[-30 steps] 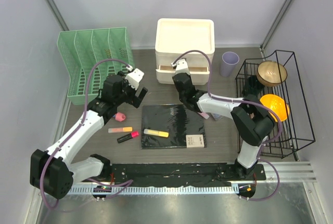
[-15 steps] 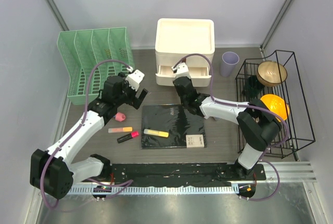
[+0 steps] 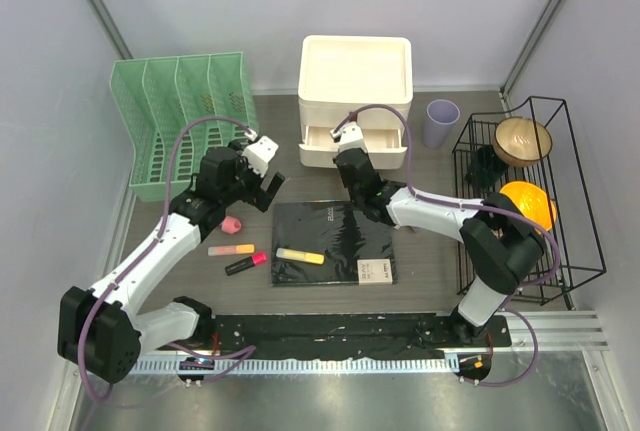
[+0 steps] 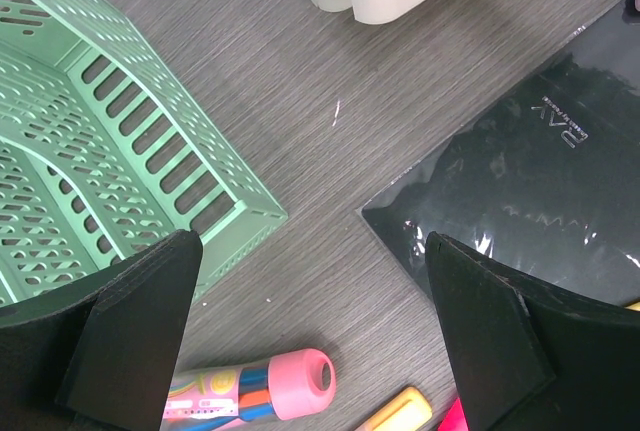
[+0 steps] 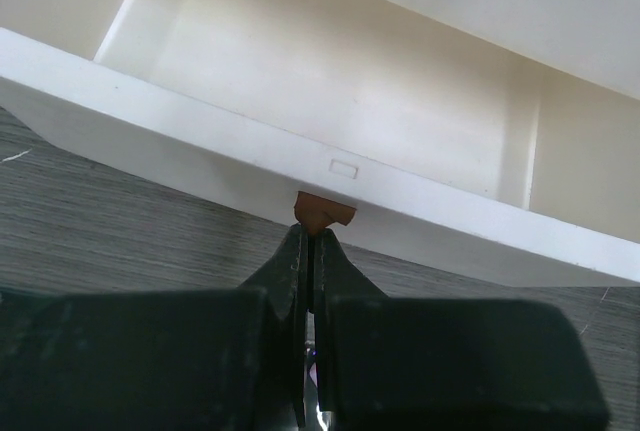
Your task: Organize the desk
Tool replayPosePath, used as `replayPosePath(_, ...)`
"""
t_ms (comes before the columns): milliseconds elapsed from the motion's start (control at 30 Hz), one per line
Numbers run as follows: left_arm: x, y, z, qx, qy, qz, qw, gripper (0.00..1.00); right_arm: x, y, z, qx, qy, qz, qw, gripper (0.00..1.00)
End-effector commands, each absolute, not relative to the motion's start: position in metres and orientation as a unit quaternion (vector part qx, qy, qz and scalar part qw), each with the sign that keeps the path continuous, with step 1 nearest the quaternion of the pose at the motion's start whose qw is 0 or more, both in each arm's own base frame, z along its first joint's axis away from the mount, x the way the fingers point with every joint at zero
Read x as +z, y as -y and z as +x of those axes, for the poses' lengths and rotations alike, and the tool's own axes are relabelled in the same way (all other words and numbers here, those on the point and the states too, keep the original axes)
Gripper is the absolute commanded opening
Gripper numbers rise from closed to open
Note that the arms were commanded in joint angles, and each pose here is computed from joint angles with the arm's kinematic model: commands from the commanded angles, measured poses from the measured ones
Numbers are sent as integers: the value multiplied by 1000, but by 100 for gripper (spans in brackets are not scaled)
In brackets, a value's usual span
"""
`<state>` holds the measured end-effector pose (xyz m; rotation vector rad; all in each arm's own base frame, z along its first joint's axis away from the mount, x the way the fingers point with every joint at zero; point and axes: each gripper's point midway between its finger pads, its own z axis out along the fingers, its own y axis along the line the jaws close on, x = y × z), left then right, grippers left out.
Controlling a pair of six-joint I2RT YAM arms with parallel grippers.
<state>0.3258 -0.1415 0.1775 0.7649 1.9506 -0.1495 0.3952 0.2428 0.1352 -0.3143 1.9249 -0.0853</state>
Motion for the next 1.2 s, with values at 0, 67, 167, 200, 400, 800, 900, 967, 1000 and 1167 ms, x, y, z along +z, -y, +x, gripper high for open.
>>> replayPosePath(0, 189, 144, 328, -66, -790, 322, 518, 100, 153, -253, 385, 0, -811, -138, 569, 4)
replayPosePath(67, 188, 144, 328, -66, -790, 322, 517, 100, 153, -254, 383, 4, -812, -142, 566, 7)
replayPosePath(167, 188, 144, 327, -66, -790, 324, 517, 100, 151, -254, 383, 1, -814, -148, 561, 16)
replayPosePath(200, 186, 144, 327, -67, -790, 324, 516, 100, 149, -254, 382, 0, -816, -151, 558, 22)
replayPosePath(400, 185, 145, 327, -67, -790, 325, 516, 100, 142, -253, 380, -8, -821, -164, 547, 42)
replayPosePath(800, 183, 142, 325, -63, -791, 327, 514, 100, 146, -245, 368, -18, -821, -204, 533, 54)
replayPosePath(900, 184, 142, 323, -64, -788, 332, 515, 100, 141, -239, 359, -25, -824, -234, 516, 58)
replayPosePath(967, 183, 143, 322, -65, -787, 336, 513, 100, 137, -236, 353, -27, -822, -254, 509, 61)
replayPosePath(1000, 182, 143, 321, -67, -787, 339, 511, 100, 134, -230, 346, -38, -821, -279, 497, 62)
replayPosePath(1167, 181, 147, 317, -76, -784, 348, 508, 100, 120, -202, 332, -94, -818, -328, 463, 66)
